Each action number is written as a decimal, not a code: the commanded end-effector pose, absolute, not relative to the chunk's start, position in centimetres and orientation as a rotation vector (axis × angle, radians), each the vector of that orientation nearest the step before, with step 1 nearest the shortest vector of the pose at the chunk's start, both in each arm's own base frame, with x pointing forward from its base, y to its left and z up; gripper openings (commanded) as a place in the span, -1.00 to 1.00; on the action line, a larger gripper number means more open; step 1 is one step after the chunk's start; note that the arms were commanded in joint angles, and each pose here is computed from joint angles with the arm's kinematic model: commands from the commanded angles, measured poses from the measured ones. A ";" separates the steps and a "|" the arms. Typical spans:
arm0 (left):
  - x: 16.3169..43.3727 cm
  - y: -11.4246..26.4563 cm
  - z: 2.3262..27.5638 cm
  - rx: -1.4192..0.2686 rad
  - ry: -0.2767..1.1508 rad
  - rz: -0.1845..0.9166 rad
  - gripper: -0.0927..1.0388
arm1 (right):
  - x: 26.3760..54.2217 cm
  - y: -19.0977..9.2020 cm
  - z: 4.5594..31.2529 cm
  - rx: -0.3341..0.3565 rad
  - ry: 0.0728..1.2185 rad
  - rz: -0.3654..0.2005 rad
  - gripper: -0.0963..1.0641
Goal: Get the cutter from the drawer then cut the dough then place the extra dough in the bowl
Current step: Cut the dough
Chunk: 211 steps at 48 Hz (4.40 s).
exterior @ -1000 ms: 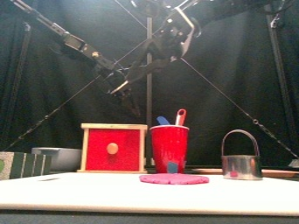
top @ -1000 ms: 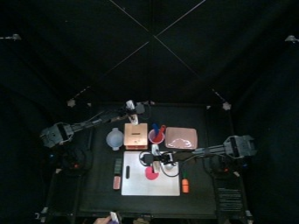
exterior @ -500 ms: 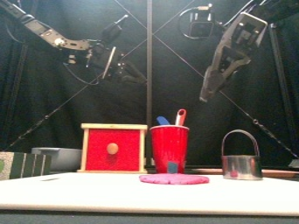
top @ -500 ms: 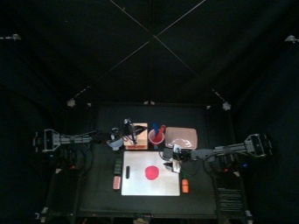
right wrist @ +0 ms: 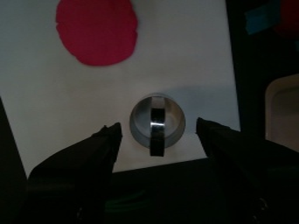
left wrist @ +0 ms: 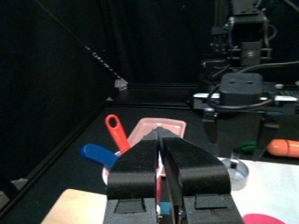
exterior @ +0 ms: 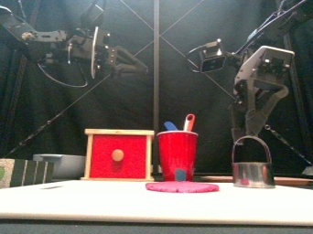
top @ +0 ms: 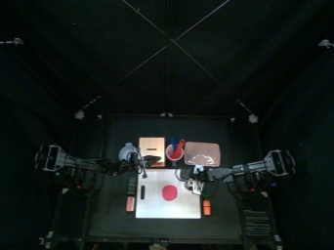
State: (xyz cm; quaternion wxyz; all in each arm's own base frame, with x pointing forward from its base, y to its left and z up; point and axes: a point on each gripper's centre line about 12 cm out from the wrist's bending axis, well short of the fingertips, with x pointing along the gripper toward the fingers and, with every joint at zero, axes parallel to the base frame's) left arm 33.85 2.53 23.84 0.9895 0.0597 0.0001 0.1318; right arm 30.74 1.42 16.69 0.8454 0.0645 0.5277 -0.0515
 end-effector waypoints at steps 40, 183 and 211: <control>30.7 0.5 19.6 0.062 0.129 0.243 -0.11 | 38.1 4.9 19.8 0.096 1.028 -0.022 -0.27; 30.2 -0.5 17.8 0.065 0.194 0.216 0.27 | 45.3 6.5 17.7 0.055 0.953 0.010 0.54; 30.0 -0.4 17.6 0.059 0.200 0.226 0.27 | 44.5 6.6 18.8 0.061 0.991 -0.005 -0.01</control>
